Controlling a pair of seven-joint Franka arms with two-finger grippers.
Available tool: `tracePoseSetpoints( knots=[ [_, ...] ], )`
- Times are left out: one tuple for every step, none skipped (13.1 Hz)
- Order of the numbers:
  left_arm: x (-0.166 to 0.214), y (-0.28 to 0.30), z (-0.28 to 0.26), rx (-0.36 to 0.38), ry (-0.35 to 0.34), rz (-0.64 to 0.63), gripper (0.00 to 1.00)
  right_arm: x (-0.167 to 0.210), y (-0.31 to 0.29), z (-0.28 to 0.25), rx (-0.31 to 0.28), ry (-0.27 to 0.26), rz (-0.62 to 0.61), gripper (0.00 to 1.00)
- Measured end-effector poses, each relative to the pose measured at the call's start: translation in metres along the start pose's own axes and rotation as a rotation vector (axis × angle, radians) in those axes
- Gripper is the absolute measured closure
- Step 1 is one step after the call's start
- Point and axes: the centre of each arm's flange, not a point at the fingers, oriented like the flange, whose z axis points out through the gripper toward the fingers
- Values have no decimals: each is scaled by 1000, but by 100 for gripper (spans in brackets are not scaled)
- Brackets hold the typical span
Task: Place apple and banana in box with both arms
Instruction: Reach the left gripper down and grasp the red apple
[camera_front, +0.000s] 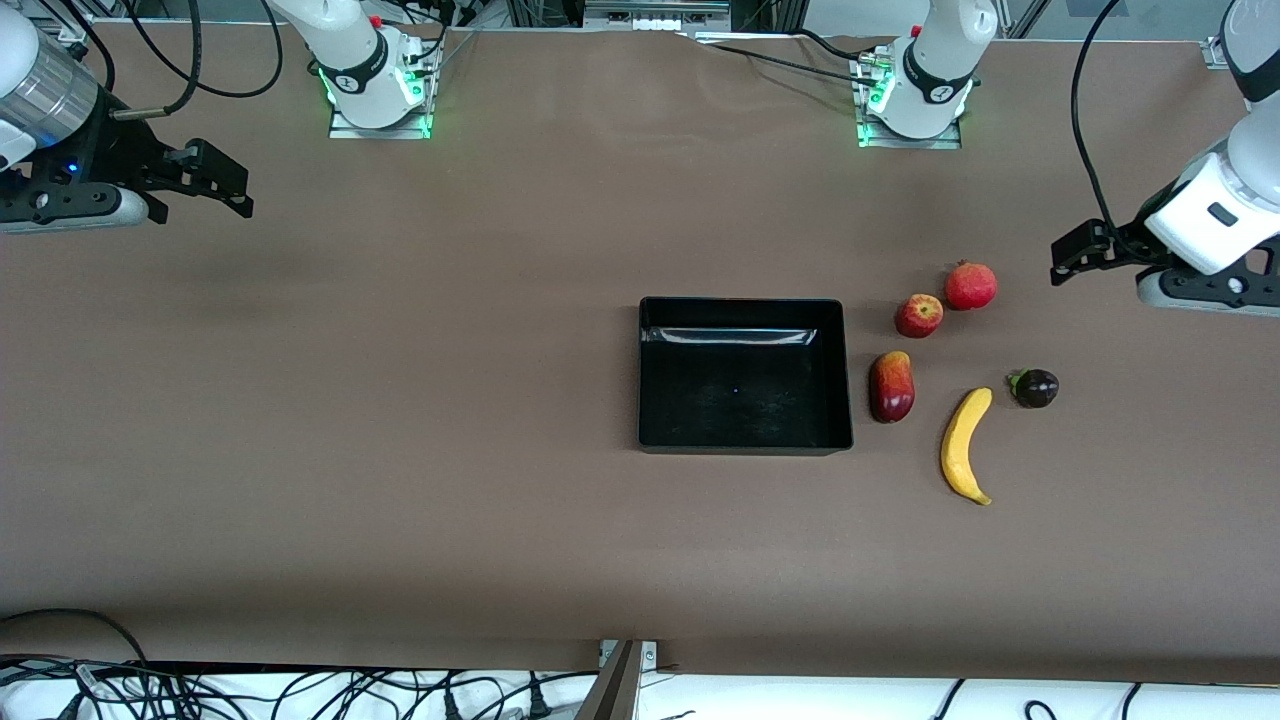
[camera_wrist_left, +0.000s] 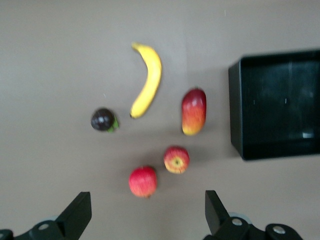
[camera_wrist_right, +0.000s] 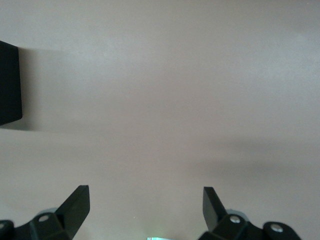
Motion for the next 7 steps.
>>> tracePoseSetpoints(
  knots=[
    [3,10,16,0,-55,17,0,0,-1,0,-9,1,-3,0],
    [9,19,37,0,-104,34,0,0,0,0,-19,2,-4,0],
    [16,28,62,0,-153,50,0,1,0,1,-22,2,-3,0],
    [22,35,94,0,-203,64,0,2,1,2,-24,0,-3,0],
    [28,41,133,-1,-226,73,0,3,2,4,-24,-2,-1,0],
    [29,43,171,-1,-221,77,0,6,3,7,-25,-4,1,0],
    [24,43,206,-2,-205,79,0,8,3,9,-27,-2,2,0]
  ],
)
